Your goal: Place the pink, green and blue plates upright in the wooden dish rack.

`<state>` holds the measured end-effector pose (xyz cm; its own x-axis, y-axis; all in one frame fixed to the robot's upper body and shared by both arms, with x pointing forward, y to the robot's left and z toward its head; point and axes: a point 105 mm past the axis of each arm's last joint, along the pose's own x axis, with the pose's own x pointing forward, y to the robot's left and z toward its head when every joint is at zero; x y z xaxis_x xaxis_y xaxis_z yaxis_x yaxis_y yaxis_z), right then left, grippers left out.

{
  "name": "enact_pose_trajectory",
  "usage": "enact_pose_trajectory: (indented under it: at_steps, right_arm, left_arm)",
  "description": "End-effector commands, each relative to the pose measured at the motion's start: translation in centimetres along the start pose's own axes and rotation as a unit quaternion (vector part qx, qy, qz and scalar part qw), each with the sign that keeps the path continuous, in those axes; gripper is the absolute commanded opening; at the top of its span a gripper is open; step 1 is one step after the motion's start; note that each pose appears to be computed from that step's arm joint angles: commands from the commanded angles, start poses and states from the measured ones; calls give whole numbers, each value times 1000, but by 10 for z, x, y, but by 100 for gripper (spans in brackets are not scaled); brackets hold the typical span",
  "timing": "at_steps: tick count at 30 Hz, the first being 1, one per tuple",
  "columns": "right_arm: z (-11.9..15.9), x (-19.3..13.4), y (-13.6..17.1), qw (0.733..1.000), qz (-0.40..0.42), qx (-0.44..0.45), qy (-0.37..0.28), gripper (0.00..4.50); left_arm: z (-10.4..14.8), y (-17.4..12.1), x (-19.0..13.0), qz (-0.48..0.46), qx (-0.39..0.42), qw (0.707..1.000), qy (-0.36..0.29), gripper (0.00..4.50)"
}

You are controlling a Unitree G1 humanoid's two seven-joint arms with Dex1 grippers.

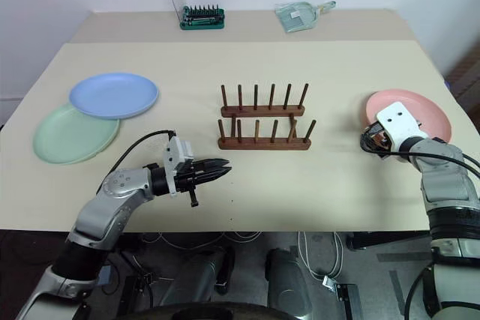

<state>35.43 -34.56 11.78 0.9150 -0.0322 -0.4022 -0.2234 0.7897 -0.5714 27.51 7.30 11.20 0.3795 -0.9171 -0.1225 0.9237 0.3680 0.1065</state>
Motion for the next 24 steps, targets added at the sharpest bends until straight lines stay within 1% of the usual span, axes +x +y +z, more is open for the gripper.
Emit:
enact_pose_trajectory:
  at_steps: [1,5,7,9,11,12,13,15,16,17,19,21,23,24]
  right_arm:
    - [2,-1,-6,1000,-15,-4,2,209]
    - [5,-3,-2,1000,-15,-5,-1,9]
    - [6,-4,-2,1000,-15,-6,-2,3]
    - [33,-13,-10,997,-37,-34,-54,3]
    - [76,-27,-19,987,-55,-40,-142,3]
    - [90,-33,-21,983,-58,-35,-172,3]
    - [112,-42,-21,974,-52,-25,-219,3]
    - [157,-66,-16,945,-13,31,-326,3]
    - [176,-80,-13,925,15,66,-374,3]
    - [189,-91,-9,907,48,99,-406,3]
    - [208,-114,4,868,135,151,-453,3]
    - [226,-138,13,815,209,215,-496,3]
    - [236,-152,18,763,263,285,-518,3]
    - [238,-155,22,741,284,316,-520,3]
  left_arm:
    - [13,-1,-3,-2,22,1000,-17,71]
    - [11,-1,-4,-1,23,1000,-14,71]
    - [10,0,-4,-1,22,1000,-13,71]
    - [8,1,-2,-2,23,1000,-10,71]
    - [6,3,-2,-1,23,1000,-9,71]
    - [6,4,-2,0,23,1000,-9,71]
    - [4,5,-2,1,23,1000,-8,71]
    - [1,7,-2,2,23,1000,-6,71]
    - [0,7,-2,3,23,1000,-6,71]
    - [-1,7,-3,3,23,1000,-6,71]
    - [-3,6,-3,4,23,1000,-6,71]
    - [-5,6,-3,5,24,1000,-6,71]
    - [-5,5,-5,7,24,1000,-9,71]
    - [-4,4,-5,8,22,1000,-11,71]
